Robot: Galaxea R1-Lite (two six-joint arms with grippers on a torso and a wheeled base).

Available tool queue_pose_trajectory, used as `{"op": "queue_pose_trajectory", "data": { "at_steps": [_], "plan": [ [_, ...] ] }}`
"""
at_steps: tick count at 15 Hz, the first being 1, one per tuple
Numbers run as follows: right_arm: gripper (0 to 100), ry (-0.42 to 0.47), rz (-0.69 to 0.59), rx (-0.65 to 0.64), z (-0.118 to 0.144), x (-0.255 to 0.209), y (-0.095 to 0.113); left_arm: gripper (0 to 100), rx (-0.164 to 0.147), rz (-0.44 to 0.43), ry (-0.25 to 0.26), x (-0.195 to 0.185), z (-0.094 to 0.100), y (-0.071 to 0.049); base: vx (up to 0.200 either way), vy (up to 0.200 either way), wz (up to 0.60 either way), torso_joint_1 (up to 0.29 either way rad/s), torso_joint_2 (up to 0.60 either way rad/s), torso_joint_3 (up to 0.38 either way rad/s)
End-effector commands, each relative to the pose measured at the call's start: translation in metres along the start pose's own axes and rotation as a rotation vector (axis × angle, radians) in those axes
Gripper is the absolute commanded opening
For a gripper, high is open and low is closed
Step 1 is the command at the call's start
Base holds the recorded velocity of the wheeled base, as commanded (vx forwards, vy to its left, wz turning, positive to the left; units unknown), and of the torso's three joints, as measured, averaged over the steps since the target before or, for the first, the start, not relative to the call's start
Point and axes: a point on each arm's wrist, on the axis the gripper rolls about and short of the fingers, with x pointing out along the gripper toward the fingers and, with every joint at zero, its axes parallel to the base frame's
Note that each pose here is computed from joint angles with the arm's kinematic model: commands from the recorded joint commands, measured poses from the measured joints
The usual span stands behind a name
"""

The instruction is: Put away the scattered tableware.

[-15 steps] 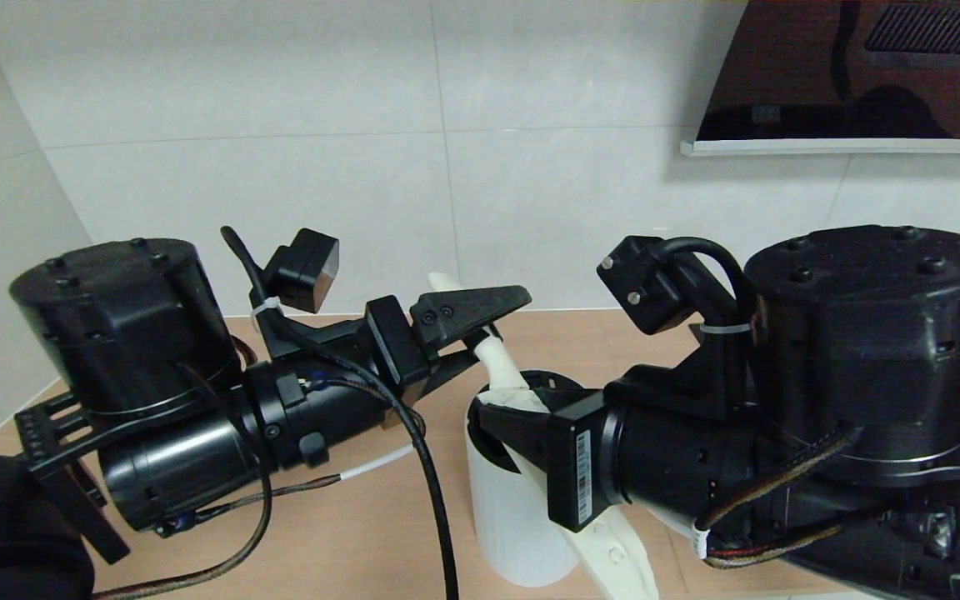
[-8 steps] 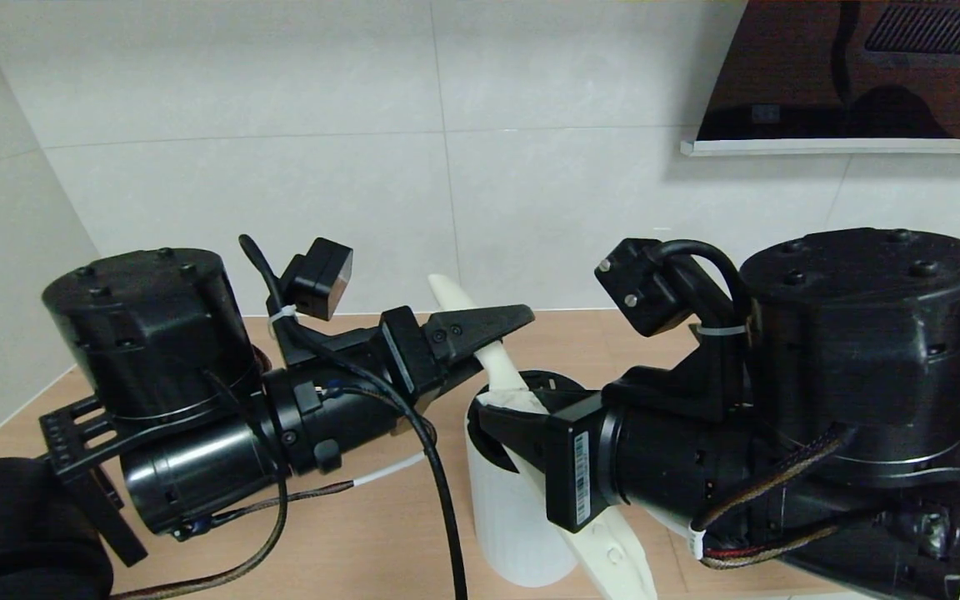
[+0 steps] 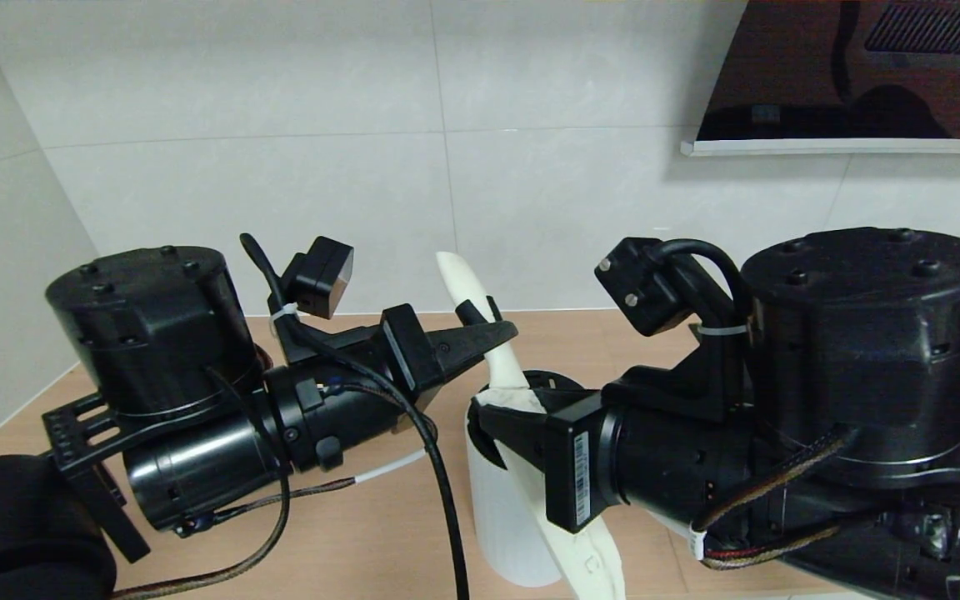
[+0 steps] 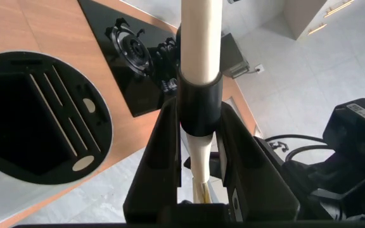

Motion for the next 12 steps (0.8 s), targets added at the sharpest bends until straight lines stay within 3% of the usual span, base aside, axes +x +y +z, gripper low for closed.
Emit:
{"op": "queue_pose_trajectory", "data": {
  "at_steps": [1, 4, 5, 12],
  "plan": [
    [0, 0.002, -0.001, 0.0, -0.0006, 0.0005, 0.0001, 0, 0.001, -0.003, -0.002, -0.0006, 0.0005, -0.0007, 0.0, 0.0, 0.0, 0.0, 0.0, 0.0],
    [0, 0.003, -0.003, -0.001, -0.0007, 0.0005, 0.0, 0, -0.001, -0.004, -0.001, -0.0006, 0.0004, -0.0007, 0.0, 0.0, 0.0, 0.0, 0.0, 0.0],
    [100, 0.003, -0.003, -0.001, -0.0007, 0.0005, 0.0, 0, -0.001, -0.004, -0.001, -0.0006, 0.0004, -0.0007, 0.0, 0.0, 0.0, 0.0, 0.0, 0.0],
    [100, -0.008, -0.012, 0.003, 0.002, -0.0017, -0.0025, 0, -0.002, -0.013, -0.008, -0.0018, 0.0016, -0.003, 0.0, 0.0, 0.0, 0.0, 0.0, 0.0]
  ]
}}
